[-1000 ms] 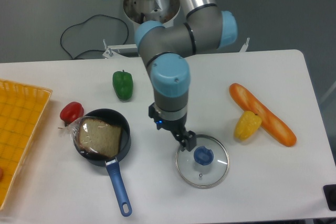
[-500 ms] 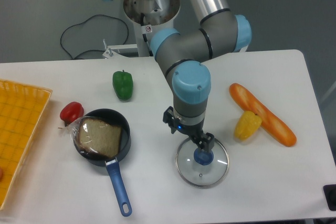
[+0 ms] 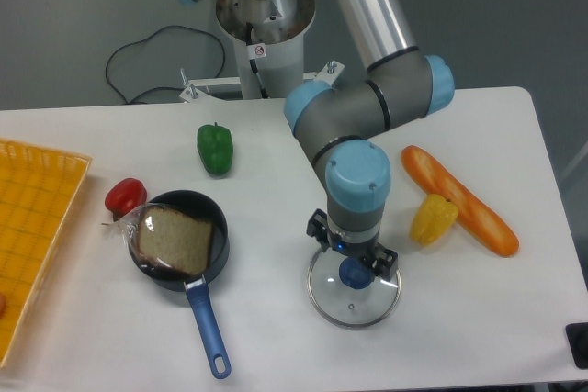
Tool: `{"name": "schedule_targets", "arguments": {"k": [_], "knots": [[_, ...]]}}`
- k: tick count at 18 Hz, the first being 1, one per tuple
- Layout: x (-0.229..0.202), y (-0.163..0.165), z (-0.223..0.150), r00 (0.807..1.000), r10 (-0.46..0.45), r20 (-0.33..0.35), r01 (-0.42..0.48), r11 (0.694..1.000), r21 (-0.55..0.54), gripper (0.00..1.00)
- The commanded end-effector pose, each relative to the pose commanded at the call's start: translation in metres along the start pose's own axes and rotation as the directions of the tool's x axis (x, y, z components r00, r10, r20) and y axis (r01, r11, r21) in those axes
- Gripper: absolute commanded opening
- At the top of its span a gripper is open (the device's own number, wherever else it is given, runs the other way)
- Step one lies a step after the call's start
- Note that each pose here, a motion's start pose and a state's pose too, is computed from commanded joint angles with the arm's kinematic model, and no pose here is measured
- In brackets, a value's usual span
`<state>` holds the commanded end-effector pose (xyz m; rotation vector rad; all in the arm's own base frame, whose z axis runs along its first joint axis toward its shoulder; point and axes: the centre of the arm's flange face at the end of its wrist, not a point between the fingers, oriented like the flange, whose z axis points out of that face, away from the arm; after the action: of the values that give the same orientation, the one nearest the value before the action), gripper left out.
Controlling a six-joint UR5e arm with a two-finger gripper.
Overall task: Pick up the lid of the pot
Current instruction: 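Lower the open gripper around the blue knob, then close the gripper on the blue knob of the glass lid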
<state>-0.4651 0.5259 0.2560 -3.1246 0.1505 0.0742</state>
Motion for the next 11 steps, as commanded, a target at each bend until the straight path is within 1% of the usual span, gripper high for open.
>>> {"name": "schedule_targets", "arguments": {"k": [4, 11], "knots": [[-0.002, -0.001, 0.008, 1.000, -0.004, -0.006, 0.004, 1.000, -0.005, 1.00], [-0.002, 0.004, 0.028, 0.999, -0.013, -0.038, 0.013, 1.000, -0.021, 1.00]]}}
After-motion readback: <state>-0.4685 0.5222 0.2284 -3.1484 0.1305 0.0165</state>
